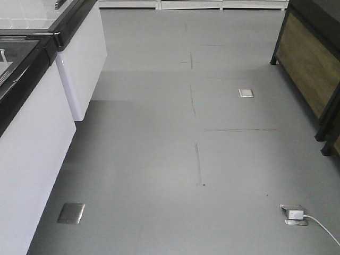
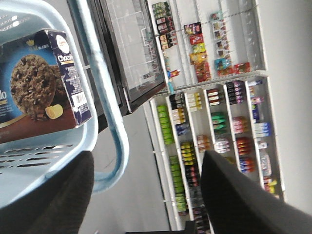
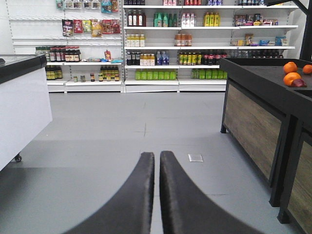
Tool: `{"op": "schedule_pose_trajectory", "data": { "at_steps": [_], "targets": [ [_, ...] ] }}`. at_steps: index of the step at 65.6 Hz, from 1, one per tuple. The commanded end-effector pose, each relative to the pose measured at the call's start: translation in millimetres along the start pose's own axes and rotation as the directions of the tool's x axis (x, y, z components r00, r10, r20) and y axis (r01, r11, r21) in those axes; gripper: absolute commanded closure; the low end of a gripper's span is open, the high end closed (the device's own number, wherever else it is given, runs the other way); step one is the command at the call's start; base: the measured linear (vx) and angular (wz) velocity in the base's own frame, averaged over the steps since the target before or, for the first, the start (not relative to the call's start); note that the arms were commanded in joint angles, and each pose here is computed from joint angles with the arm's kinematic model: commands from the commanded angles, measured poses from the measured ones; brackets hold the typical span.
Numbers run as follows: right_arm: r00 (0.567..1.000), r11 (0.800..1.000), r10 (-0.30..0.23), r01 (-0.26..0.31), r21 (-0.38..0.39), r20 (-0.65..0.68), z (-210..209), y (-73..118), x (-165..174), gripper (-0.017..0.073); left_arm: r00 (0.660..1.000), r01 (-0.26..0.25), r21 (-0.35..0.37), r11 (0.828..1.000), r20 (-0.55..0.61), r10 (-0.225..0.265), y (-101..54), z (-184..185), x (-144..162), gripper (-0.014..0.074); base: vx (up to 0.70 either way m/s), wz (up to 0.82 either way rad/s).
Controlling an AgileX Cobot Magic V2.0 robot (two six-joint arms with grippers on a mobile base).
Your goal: Left arm holds basket, right arm returns cookies
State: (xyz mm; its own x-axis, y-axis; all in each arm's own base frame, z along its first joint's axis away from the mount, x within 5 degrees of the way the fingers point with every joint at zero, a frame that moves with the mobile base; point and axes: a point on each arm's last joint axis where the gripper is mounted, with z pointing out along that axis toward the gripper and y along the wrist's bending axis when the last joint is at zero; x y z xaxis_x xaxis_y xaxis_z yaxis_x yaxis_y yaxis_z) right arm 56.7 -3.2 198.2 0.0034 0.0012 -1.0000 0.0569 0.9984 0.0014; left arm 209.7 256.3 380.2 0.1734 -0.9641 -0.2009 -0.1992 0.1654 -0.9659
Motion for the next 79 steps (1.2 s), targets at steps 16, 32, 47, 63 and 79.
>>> {"op": "schedule_pose_trajectory", "data": {
  "at_steps": [16,32,47,63,79],
  "targets": [
    [0.997,1.000,-0.011,0.011,0.002,0.071,-1,-0.1,-1,0.0565,0.991,0.128,0.210,0.969,-0.056,-0.119,10.1,24,-19,0.0146,0.00,0.00],
    [0.997,1.000,-0.011,0.011,0.002,0.071,-1,-0.1,-1,0.0565,0.996,0.081,0.234,0.969,-0.053,-0.070,5.3,34,-33,0.0119,0.00,0.00],
    [0.997,1.000,-0.011,0.011,0.002,0.071,-1,-0.1,-1,0.0565,0.993,0.107,0.245,0.964,-0.081,-0.090,1.3,45,-36,0.0103,0.00,0.00],
    [0.997,1.000,-0.011,0.011,0.002,0.071,-1,-0.1,-1,0.0565,0.992,0.117,0.221,0.968,-0.078,-0.102,2.8,62,-27,0.0103,0.00,0.00],
    [0.997,1.000,-0.011,0.011,0.002,0.071,-1,-0.1,-1,0.0565,0.989,0.133,0.205,0.970,-0.096,-0.115,8.6,77,-23,0.0104,0.00,0.00]
  ]
}}
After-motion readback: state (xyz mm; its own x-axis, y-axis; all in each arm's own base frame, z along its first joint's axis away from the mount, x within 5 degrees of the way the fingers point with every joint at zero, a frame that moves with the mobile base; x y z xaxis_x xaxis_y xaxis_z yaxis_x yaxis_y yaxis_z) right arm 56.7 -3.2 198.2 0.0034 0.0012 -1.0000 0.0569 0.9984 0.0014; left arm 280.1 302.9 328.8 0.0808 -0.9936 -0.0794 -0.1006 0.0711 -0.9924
